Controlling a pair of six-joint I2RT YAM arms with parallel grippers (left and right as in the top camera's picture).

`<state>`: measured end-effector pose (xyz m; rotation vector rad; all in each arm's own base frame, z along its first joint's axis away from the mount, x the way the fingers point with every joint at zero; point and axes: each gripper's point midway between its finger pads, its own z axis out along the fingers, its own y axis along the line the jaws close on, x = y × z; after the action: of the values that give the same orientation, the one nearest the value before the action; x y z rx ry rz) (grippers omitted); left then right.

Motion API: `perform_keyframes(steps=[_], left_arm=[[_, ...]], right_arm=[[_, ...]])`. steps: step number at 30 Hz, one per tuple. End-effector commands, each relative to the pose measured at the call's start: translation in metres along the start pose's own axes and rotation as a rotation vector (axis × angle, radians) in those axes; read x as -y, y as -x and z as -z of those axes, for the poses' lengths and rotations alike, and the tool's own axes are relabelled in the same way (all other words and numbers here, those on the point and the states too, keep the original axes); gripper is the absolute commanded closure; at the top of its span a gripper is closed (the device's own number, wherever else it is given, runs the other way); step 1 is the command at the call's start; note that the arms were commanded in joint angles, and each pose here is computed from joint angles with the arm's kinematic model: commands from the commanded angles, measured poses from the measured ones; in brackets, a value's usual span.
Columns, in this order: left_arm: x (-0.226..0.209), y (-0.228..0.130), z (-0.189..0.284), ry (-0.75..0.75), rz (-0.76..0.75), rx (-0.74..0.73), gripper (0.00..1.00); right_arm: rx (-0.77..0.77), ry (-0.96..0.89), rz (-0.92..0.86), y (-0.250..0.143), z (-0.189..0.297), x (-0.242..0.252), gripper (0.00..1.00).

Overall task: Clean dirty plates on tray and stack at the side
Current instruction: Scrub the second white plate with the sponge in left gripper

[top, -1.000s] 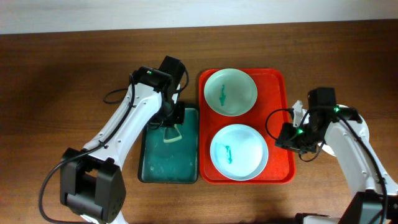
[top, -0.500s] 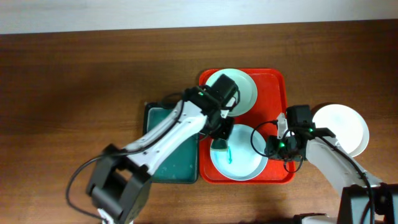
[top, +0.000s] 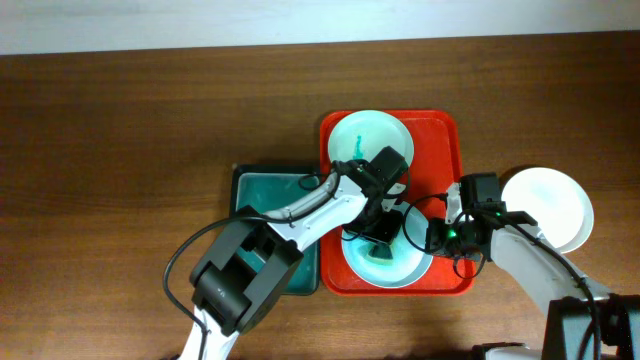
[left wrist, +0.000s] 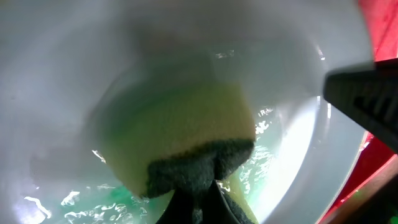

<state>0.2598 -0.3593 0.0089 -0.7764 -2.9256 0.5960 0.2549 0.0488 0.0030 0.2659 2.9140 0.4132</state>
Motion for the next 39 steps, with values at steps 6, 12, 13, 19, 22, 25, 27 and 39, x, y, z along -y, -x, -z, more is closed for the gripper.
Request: perform_keyframes(steps=[6, 12, 13, 19, 22, 25, 27, 39], left_arm=[[-0.111, -0.016, -0.007, 0.561, 0.120, -0.021, 1.00], [-0.150, -0.021, 0.027, 0.846, 0.103, -0.005, 1.00], [-0.154, -0.021, 0.031, 0.877, 0.105, -0.003, 1.00], [-0.144, -0.031, 0.021, 0.794, 0.121, -0.055, 1.00], [-0.128, -0.030, 0.017, 0.699, 0.139, -0.077, 1.00], [-0.073, -0.037, -0.007, 0.364, 0.187, -0.156, 1.00], [-0.043, -0.044, -0.013, 0.189, 0.192, -0.212, 1.00], [0.020, -0.033, -0.022, -0.123, -0.009, -0.194, 1.00]], right_arm=[[-0.020, -0.035, -0.014, -0.008, -0.003, 0.007, 0.96], [-0.025, -0.037, -0.015, -0.010, -0.003, 0.007, 0.96], [-0.028, -0.037, -0.016, -0.010, -0.003, 0.007, 0.96], [-0.036, -0.039, -0.018, -0.012, -0.003, 0.008, 0.96], [-0.042, -0.041, -0.019, -0.014, -0.003, 0.008, 0.96], [-0.043, -0.041, -0.020, -0.014, -0.003, 0.008, 0.96], [-0.042, -0.041, -0.020, -0.014, -0.003, 0.008, 0.96], [-0.042, -0.041, -0.021, -0.014, -0.003, 0.008, 0.96]])
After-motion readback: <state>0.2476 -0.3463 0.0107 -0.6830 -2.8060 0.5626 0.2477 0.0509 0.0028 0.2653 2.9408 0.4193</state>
